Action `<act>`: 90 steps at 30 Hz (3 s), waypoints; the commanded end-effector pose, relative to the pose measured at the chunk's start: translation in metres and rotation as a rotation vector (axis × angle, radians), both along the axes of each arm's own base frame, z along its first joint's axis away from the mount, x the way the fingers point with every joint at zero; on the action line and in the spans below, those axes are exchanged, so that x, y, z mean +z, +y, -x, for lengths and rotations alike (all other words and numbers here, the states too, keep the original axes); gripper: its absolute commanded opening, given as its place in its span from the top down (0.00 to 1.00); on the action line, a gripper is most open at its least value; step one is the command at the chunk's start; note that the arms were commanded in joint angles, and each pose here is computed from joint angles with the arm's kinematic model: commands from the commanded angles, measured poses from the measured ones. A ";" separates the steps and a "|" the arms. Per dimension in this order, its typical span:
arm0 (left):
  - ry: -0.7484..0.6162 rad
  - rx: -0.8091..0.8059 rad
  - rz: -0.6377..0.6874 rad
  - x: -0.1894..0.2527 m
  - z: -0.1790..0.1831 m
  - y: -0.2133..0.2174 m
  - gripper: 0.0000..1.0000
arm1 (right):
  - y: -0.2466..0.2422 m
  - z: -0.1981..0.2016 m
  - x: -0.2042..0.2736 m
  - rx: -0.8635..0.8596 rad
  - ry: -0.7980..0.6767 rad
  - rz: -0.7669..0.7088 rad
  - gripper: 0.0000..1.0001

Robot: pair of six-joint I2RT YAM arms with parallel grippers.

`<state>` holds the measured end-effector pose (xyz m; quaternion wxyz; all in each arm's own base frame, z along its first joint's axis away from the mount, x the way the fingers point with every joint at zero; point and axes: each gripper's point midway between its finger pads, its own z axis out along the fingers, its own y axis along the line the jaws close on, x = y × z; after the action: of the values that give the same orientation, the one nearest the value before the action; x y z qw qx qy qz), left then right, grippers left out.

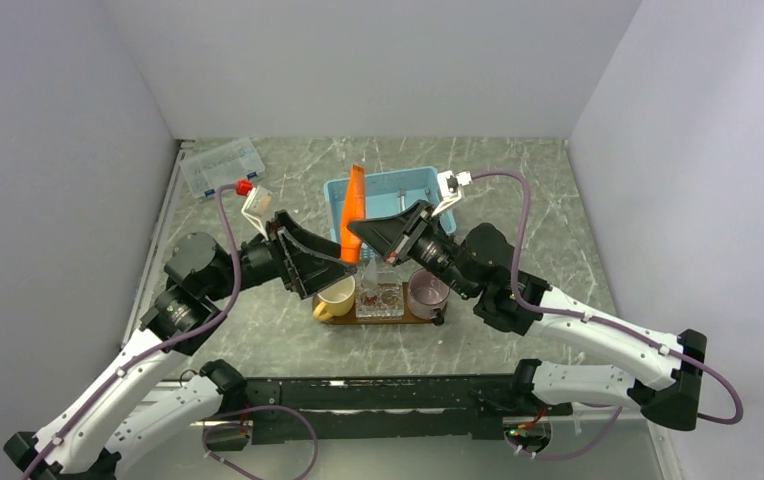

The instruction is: Prepare toiletry sets of a toothbrush and toothpaste on the tray

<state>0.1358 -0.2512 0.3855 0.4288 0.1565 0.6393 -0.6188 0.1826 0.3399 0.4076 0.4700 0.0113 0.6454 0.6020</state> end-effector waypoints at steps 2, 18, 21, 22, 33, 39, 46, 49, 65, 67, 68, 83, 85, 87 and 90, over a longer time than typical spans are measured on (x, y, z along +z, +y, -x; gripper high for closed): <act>-0.042 -0.050 0.083 0.022 0.006 -0.003 0.14 | -0.005 0.020 0.039 0.068 -0.060 -0.143 0.94; -0.014 -0.131 0.100 0.016 0.014 -0.010 0.71 | -0.004 0.030 0.045 0.089 -0.106 -0.158 0.89; -0.015 -0.129 0.091 0.016 0.014 -0.010 0.95 | -0.003 0.031 0.042 0.089 -0.109 -0.150 0.82; -0.013 -0.127 0.085 0.015 0.013 -0.010 1.00 | -0.003 0.030 0.041 0.088 -0.108 -0.141 0.79; -0.008 -0.147 -0.057 -0.012 0.019 -0.008 1.00 | -0.033 0.042 0.026 0.072 -0.241 0.123 0.46; 0.002 -0.238 -0.165 -0.036 0.038 -0.003 1.00 | -0.082 0.049 0.025 0.024 -0.382 0.386 0.40; 0.000 -0.498 -0.206 -0.050 0.081 0.005 1.00 | -0.093 0.084 0.029 0.251 -0.577 0.595 0.39; -0.016 -0.603 -0.189 -0.051 0.102 0.013 1.00 | -0.089 0.099 0.023 0.374 -0.658 0.656 0.35; -0.024 -0.820 -0.181 -0.069 0.146 0.039 1.00 | -0.051 0.143 0.008 0.786 -0.986 0.628 0.22; -0.028 -0.840 -0.182 -0.071 0.150 0.042 1.00 | -0.045 0.145 0.005 0.820 -0.993 0.621 0.22; -0.031 -0.849 -0.182 -0.071 0.152 0.043 1.00 | -0.040 0.145 0.002 0.837 -0.991 0.619 0.22; -0.063 -0.872 -0.167 -0.071 0.160 0.048 1.00 | -0.007 0.163 0.005 0.976 -1.022 0.420 0.40; -0.069 -0.870 -0.167 -0.070 0.160 0.048 1.00 | -0.005 0.165 0.004 0.993 -1.018 0.405 0.43; -0.078 -0.868 -0.169 -0.070 0.160 0.048 1.00 | -0.003 0.165 0.001 1.002 -1.005 0.412 0.45; -0.085 -0.867 -0.168 -0.068 0.161 0.049 1.00 | -0.003 0.164 -0.005 1.016 -0.987 0.426 0.47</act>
<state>-0.0190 -0.2067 0.3081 0.1245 0.4413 0.5740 -0.6784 0.0255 0.3347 0.3919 0.3584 -0.6503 0.4169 0.5242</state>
